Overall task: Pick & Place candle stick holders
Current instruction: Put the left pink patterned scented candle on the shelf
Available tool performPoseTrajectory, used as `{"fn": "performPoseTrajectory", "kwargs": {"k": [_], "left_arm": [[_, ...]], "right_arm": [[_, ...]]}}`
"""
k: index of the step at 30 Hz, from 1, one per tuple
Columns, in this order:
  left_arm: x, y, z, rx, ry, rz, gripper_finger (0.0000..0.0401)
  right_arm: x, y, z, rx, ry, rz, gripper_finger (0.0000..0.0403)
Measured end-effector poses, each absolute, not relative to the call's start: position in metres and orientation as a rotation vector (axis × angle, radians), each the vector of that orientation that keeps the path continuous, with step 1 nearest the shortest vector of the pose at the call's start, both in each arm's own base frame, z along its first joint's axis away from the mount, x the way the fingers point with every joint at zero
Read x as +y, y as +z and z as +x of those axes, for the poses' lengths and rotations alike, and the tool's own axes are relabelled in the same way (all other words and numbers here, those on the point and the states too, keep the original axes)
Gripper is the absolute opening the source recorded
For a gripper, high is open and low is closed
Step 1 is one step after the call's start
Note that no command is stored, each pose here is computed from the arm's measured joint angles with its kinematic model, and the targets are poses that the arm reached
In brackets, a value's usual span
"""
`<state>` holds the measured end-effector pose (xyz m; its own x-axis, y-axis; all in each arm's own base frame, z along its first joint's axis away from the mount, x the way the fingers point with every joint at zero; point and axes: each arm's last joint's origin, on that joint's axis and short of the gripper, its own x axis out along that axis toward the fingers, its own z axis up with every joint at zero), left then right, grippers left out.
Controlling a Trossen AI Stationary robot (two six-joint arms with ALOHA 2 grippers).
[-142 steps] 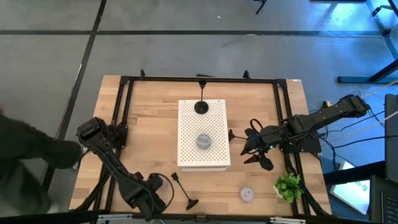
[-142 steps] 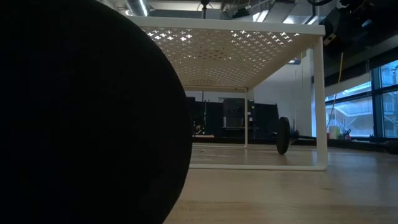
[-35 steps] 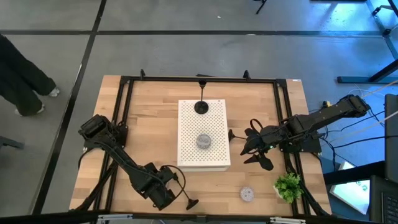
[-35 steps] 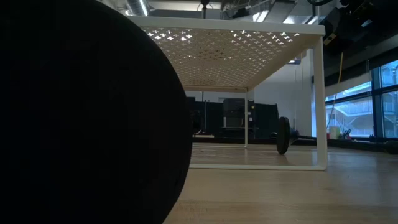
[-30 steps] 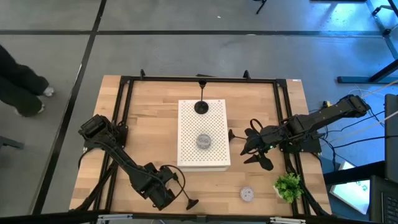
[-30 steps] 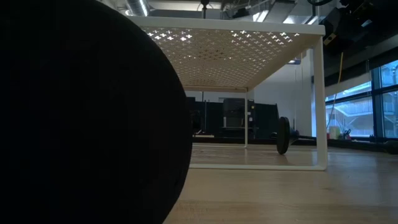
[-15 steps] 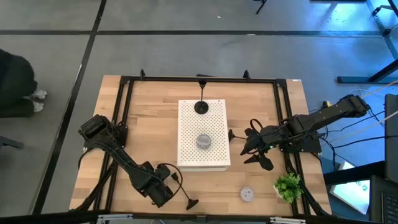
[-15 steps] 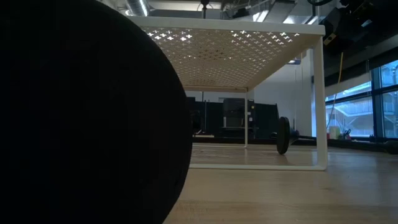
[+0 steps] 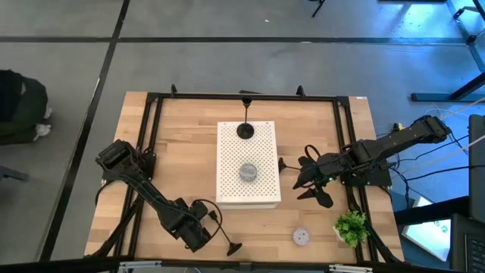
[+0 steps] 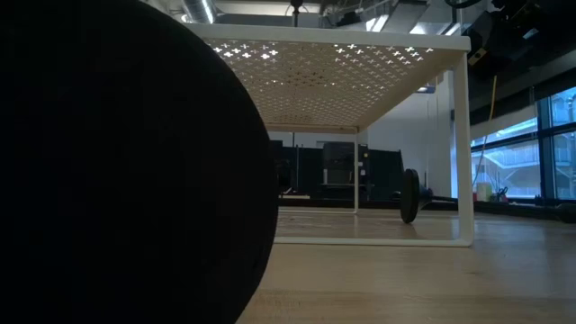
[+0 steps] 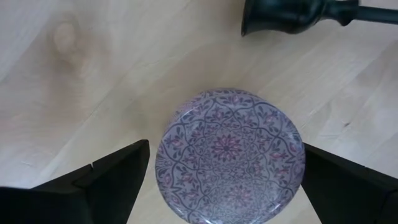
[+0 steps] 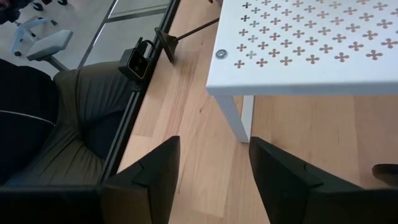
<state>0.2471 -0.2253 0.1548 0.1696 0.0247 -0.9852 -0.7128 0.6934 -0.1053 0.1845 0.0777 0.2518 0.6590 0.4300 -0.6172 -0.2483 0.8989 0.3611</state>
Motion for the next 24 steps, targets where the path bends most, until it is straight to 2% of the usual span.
{"fn": "performPoseTrajectory", "kwargs": {"k": [4,17,24], "left_arm": [[-0.2254,0.1548,0.2472,1.309,0.573,-0.642,0.038],[-0.2237,0.1549,0.2487,1.307,0.569,-0.632,0.0304],[-0.2234,0.1456,0.252,1.34,0.577,-0.597,0.0293]], "right_arm": [[0.0777,0.2517,0.1844,0.761,0.389,0.255,0.0195],[0.0777,0.2517,0.1845,0.761,0.389,0.255,0.0195],[0.0777,0.2518,0.1845,0.76,0.388,0.255,0.0195]]}}
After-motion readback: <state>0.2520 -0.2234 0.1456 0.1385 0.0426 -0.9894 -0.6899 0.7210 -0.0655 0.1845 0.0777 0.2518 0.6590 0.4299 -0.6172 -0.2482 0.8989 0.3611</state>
